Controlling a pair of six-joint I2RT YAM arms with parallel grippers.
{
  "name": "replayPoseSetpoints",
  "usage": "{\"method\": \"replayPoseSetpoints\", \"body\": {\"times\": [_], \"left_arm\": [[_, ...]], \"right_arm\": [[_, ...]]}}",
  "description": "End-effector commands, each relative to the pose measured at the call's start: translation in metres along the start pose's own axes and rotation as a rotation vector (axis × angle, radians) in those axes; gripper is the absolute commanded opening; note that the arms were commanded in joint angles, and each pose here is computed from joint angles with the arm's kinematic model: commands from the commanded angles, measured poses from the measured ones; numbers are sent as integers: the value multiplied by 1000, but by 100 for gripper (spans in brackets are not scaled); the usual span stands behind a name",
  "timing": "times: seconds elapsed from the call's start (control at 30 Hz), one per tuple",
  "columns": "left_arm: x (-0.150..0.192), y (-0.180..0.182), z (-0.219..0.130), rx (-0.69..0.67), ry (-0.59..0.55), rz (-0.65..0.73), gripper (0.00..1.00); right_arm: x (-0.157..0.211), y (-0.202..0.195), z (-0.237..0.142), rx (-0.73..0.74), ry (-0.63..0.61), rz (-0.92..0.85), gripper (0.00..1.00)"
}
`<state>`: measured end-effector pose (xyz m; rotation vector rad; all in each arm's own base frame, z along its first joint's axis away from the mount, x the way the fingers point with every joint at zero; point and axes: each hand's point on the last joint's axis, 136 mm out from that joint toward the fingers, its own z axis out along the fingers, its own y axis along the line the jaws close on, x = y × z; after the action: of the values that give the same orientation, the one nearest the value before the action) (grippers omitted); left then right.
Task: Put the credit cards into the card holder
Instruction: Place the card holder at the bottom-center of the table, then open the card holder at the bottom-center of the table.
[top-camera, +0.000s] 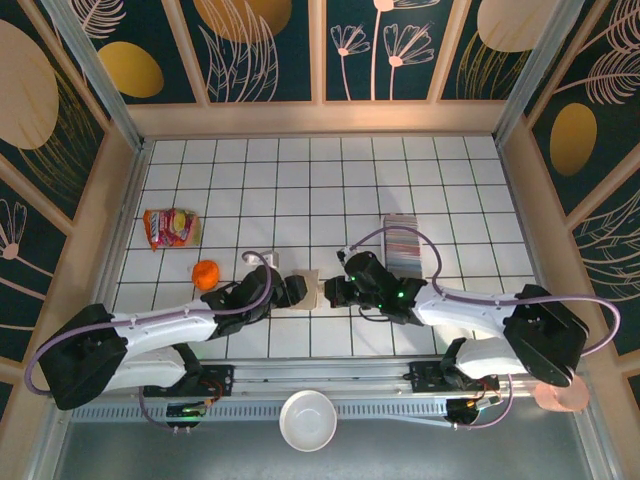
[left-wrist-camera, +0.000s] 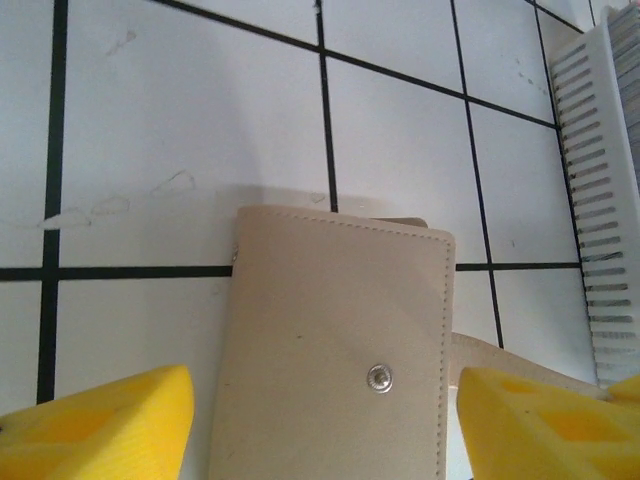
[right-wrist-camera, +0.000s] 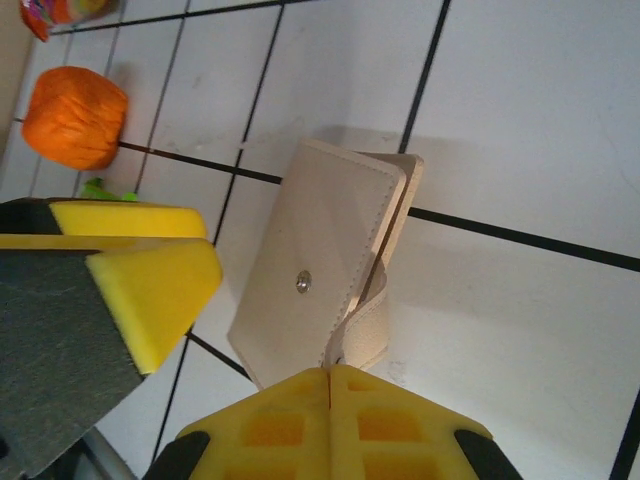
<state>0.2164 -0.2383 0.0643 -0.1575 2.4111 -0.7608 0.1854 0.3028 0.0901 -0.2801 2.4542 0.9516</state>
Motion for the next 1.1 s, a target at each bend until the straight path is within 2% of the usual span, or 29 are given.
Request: {"method": "replayPoseSetpoints", "body": {"times": [0.0, 0.3, 0.47, 0.67, 1.07], "left_arm": [[-9, -8, -3, -14, -9, 57, 73], [-12, -21, -1, 11, 2, 97, 86], [-7, -14, 5, -32, 32, 112, 87], [-8, -5, 9, -94, 30, 138, 83], [-17, 22, -3, -193, -52, 114, 59]], "right_arm": [[-15, 24, -9, -75, -43, 1, 0], [-24, 40, -19, -131, -72, -6, 0], [-26, 43, -20, -134, -77, -13, 0], [-26, 43, -21, -130, -75, -16, 0], [-24, 22, -23, -31, -84, -19, 0]]}}
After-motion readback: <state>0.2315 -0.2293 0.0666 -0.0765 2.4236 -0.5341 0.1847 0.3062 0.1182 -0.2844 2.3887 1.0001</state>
